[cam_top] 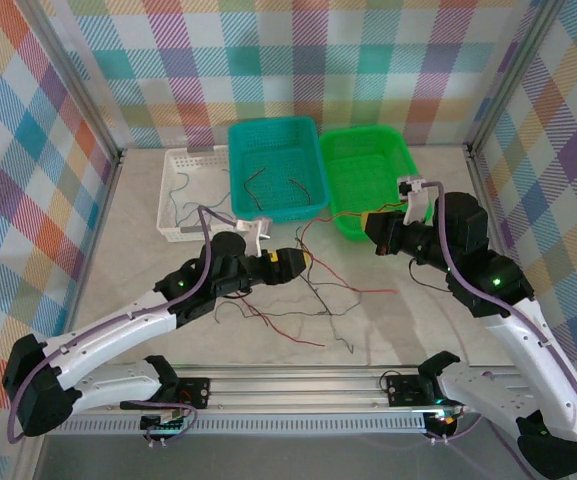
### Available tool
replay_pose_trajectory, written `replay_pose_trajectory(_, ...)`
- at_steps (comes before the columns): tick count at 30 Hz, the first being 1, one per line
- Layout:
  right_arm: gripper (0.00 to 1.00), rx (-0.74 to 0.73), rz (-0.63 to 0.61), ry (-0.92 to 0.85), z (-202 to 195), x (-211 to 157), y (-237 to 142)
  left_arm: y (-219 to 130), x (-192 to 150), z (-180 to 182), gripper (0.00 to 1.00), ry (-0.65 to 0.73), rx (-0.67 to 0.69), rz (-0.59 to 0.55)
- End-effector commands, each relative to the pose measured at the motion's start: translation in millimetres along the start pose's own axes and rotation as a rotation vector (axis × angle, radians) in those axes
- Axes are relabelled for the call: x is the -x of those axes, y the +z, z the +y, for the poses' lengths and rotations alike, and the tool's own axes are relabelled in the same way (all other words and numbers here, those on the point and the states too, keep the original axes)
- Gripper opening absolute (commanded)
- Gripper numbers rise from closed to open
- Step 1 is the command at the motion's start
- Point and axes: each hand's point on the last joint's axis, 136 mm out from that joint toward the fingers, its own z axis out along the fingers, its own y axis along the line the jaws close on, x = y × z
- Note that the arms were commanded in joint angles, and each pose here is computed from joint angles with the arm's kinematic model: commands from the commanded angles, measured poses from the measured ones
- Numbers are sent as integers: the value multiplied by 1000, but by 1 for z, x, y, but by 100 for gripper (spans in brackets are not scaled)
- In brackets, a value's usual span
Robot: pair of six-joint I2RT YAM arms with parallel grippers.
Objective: Untangle the cables
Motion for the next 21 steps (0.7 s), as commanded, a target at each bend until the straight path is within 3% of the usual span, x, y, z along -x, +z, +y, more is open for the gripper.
replay_pose_trajectory(1,0,58,-36,3,13,9,-3,-4,-8,-4,73,-8,-62,-22)
replay_pose_trajectory(16,0,67,-34,23,14,9,-3,-38,-13,19,68,-43,-57,-167)
replay_pose_trajectory(21,0,83,-22,38,16,7,1,-44,-13,11,68,-53,-121,-180)
